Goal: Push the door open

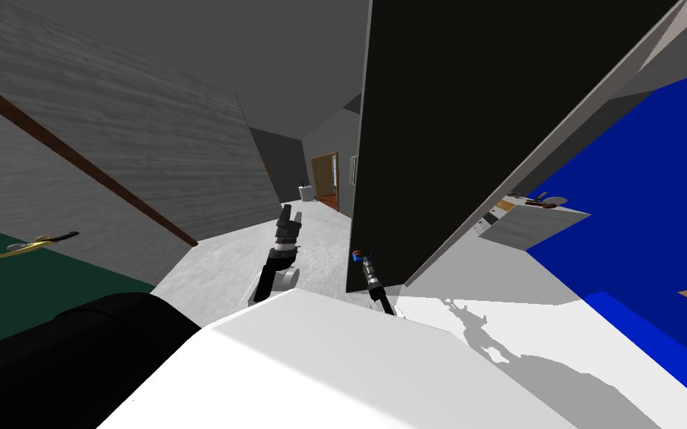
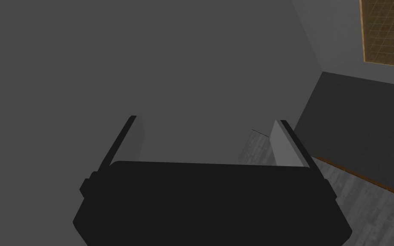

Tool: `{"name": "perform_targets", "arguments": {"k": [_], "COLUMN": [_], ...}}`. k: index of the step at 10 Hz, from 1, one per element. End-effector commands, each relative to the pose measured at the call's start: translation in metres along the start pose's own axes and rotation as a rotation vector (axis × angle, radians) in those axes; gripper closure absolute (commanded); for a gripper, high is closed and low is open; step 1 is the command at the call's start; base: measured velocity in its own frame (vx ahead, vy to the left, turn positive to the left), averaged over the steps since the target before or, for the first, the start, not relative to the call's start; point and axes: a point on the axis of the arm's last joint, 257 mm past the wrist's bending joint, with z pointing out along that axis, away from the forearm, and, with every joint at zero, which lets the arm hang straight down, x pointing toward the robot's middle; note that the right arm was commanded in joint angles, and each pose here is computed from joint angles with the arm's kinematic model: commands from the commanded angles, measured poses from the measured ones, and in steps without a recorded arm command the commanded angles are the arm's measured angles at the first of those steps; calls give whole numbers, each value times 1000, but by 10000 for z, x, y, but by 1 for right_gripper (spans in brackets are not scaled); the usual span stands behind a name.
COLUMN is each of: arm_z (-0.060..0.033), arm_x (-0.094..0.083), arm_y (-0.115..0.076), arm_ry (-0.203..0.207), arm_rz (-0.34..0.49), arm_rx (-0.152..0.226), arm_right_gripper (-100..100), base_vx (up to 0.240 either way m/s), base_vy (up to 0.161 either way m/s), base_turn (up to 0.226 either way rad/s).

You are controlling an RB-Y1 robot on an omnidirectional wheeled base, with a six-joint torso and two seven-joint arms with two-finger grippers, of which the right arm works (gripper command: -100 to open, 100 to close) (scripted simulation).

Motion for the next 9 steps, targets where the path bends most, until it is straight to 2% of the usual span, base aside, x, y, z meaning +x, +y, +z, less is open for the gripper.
{"name": "perform_targets", "arguments": {"k": [1, 2, 6, 9], "arm_z": [0, 14, 15, 15], "arm_x": [0, -134, -433, -594], "arm_y": [0, 23, 32, 41], "arm_ry": [0, -26, -96, -143], "arm_rz": [0, -5, -11, -7], "arm_rx": [0, -5, -6, -8], "arm_right_gripper": [100, 100, 100, 100], "base_vx": [62, 102, 177, 167], "base_vy": [71, 83, 176, 138], "base_turn": [-35, -54, -72, -60]}}
